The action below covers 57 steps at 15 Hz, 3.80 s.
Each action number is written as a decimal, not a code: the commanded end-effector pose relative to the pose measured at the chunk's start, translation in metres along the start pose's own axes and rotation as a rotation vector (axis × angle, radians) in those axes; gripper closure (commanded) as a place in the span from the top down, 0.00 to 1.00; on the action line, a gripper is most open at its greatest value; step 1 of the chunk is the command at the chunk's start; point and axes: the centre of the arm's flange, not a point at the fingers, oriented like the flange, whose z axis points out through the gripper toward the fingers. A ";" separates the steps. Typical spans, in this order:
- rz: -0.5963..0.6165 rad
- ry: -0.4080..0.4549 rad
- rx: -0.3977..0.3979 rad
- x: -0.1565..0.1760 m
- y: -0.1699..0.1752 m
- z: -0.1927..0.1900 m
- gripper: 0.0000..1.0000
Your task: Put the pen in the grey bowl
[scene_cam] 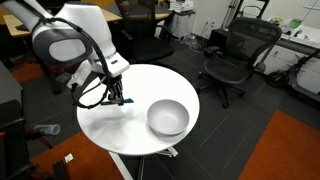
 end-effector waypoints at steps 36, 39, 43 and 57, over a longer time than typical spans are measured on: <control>0.149 0.151 -0.109 0.185 0.032 -0.055 0.05; 0.178 0.116 -0.101 0.192 0.034 -0.051 0.05; 0.212 0.085 -0.103 0.195 0.040 -0.043 0.05; 0.275 0.055 -0.075 0.199 0.050 -0.041 1.00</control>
